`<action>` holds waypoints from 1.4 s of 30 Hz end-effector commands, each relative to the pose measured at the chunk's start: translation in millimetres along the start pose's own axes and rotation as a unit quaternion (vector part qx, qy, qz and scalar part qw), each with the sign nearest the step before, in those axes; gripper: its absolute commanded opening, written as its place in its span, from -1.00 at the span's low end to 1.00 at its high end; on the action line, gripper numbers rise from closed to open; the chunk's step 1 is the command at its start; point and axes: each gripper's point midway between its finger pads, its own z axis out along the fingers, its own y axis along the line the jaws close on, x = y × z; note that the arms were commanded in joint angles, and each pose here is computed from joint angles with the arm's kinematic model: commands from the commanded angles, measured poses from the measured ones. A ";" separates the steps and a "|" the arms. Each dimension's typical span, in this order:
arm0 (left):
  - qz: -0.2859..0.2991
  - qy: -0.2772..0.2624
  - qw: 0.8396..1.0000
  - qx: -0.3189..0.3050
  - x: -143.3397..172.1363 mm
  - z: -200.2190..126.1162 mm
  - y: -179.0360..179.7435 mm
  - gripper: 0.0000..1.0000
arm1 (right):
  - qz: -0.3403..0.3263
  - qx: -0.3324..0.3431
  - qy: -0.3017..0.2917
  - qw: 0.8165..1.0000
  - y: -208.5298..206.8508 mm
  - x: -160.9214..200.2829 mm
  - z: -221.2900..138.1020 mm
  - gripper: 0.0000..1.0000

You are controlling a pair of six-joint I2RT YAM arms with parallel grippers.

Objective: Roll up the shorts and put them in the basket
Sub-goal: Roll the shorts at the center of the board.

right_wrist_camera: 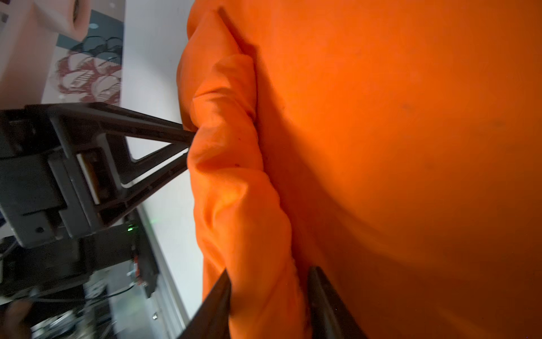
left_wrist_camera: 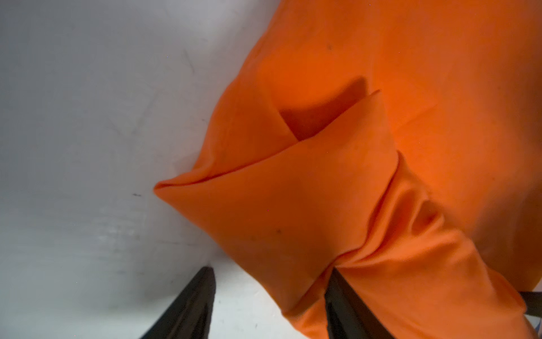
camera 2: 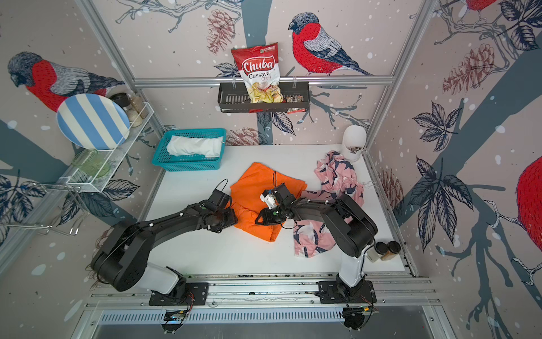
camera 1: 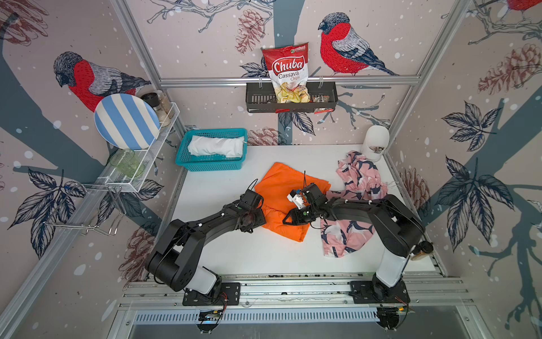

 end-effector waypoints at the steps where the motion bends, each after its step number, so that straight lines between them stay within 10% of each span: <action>1: 0.000 0.024 0.998 -0.055 17.7 6.3 31.3 0.21 | -0.058 0.161 -0.022 0.985 -31.9 -1.5 -31.3 0.21; 11: 0.003 0.019 0.999 -0.043 16.2 -5.6 33.4 0.20 | -0.408 0.276 -0.090 0.866 62.3 8.6 -59.5 0.99; 19: 0.003 0.021 0.999 -0.033 12.4 -7.8 34.4 0.21 | -0.524 0.376 -0.024 0.764 45.5 32.5 -5.8 1.00; 23: 0.002 0.028 0.999 -0.030 12.1 -5.1 35.9 0.21 | -0.524 0.396 0.017 0.754 19.0 40.0 18.8 0.93; 27: 0.001 0.026 0.999 -0.029 8.5 -6.8 36.6 0.22 | -0.504 0.400 0.032 0.765 1.9 38.0 26.9 0.45; 33: 0.000 0.006 1.000 -0.024 -1.8 -21.0 33.3 0.31 | -0.466 0.303 0.055 0.830 23.9 53.3 36.0 -0.54; 42: -0.038 -0.039 0.997 0.050 -3.5 -75.2 16.8 0.56 | -0.319 0.065 0.092 0.941 96.9 83.8 49.0 -0.74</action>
